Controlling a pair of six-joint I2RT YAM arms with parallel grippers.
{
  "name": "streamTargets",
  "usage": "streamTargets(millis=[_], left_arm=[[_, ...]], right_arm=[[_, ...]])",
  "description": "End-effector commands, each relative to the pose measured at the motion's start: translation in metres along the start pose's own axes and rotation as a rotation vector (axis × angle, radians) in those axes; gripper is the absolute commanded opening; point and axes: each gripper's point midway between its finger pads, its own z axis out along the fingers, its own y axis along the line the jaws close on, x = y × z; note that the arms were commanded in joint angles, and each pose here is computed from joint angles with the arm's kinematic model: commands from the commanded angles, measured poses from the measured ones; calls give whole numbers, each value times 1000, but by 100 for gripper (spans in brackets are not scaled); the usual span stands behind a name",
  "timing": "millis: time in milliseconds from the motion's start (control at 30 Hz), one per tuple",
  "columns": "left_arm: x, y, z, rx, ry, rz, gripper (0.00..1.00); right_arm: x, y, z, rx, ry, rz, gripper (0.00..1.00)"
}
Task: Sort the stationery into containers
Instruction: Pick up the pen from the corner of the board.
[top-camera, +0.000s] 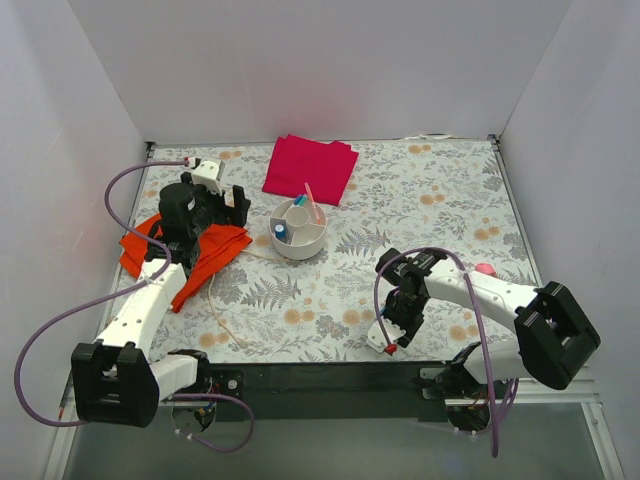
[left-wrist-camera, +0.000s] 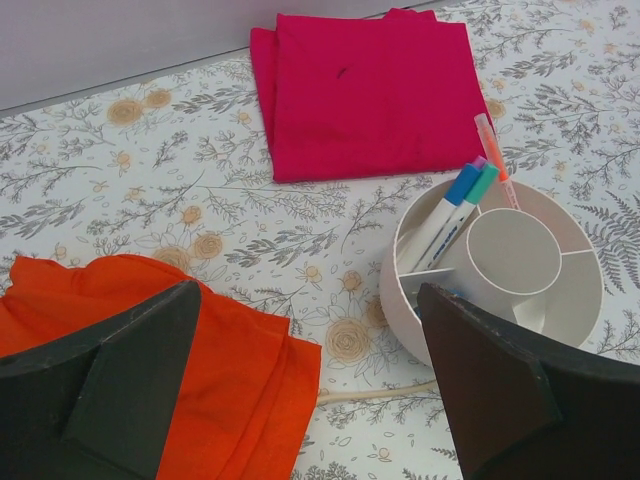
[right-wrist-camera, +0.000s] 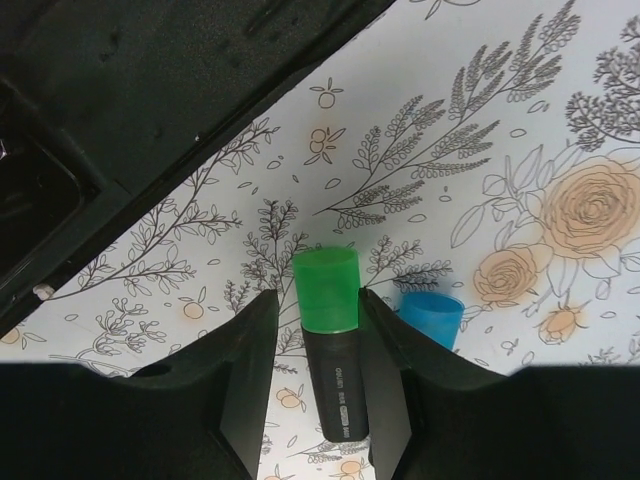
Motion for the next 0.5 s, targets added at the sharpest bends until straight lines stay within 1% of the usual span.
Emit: streamTargets(millis=[0, 167, 300, 333, 400, 433, 467], left_arm=[[-14, 6, -4, -13, -30, 17, 91], [-6, 10, -6, -24, -17, 6, 91], [-3, 10, -7, -20, -14, -3, 91], [-2, 10, -7, -20, -13, -5, 91], [0, 10, -6, -17, -15, -9, 91], [-1, 10, -7, -17, -18, -8, 91], [-1, 10, -7, -19, -21, -9, 91]], right_arm=[[4, 8, 8, -42, 8, -16, 46], [12, 6, 17, -30, 32, -1, 45], [16, 2, 21, -17, 44, 32, 41], [18, 3, 23, -20, 53, 38, 34], [20, 3, 24, -21, 63, 63, 26], [20, 0, 20, -18, 72, 73, 18], [19, -4, 14, -4, 81, 79, 14]])
